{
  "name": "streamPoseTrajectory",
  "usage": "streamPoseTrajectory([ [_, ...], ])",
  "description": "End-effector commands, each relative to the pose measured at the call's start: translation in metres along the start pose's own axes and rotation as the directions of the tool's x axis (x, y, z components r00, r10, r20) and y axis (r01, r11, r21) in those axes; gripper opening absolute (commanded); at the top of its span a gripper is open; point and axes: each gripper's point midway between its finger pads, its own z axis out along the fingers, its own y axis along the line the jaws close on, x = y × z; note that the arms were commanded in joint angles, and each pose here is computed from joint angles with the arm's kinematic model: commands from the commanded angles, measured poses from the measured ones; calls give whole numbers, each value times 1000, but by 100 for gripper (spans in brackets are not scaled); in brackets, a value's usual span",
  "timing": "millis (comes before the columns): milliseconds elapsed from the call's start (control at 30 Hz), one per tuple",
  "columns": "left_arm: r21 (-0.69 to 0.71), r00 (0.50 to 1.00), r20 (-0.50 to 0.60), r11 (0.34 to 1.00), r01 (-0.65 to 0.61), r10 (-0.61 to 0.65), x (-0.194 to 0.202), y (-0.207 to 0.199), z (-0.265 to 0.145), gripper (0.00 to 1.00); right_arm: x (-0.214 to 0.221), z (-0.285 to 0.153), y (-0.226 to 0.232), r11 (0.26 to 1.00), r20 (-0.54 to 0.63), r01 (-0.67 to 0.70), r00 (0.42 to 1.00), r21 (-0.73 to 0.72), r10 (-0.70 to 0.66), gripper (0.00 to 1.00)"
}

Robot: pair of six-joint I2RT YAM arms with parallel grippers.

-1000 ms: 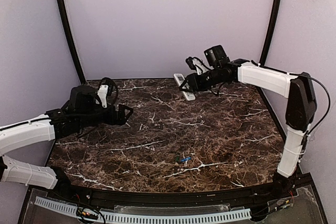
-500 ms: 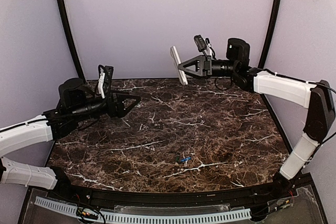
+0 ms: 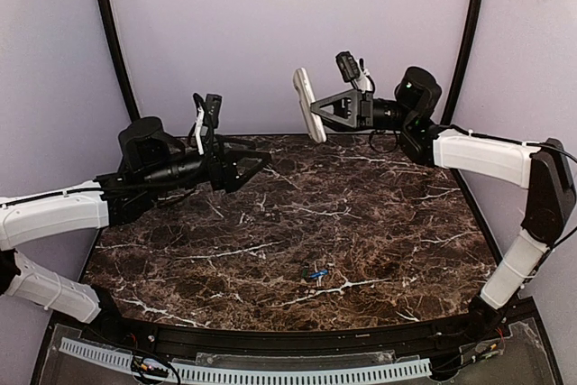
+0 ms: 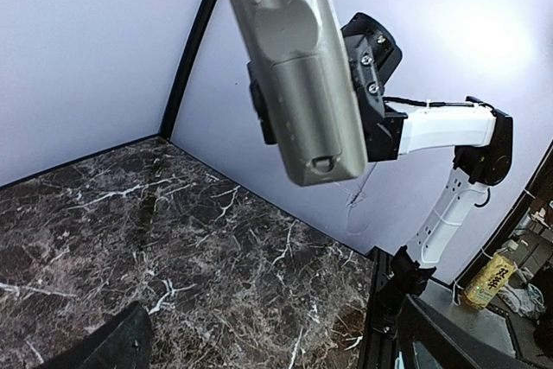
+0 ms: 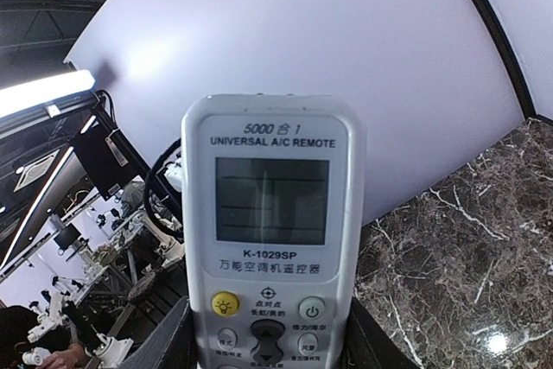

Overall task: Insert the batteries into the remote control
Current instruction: Pass from the right arm to the left

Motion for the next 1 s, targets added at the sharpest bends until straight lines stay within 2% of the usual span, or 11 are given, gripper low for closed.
streamPoseTrajectory([
  [0, 42, 998, 36, 997, -58, 57, -22, -16, 9, 100, 5, 11, 8, 998, -12, 57, 998, -10, -57, 46],
  [200, 169, 999, 17, 985, -36, 33, -15, -40, 41, 100, 11, 25, 12, 997, -20, 56, 998, -58, -57, 46],
  [533, 229, 999, 16, 972, -44, 41, -15, -58, 63, 100, 19, 37, 21, 993, -14, 61, 998, -103, -62, 46],
  [967, 244, 999, 41, 970, 1, -11, -21, -57, 72, 71, 21, 37, 29, 989, 2, 67, 998, -131, -68, 45],
])
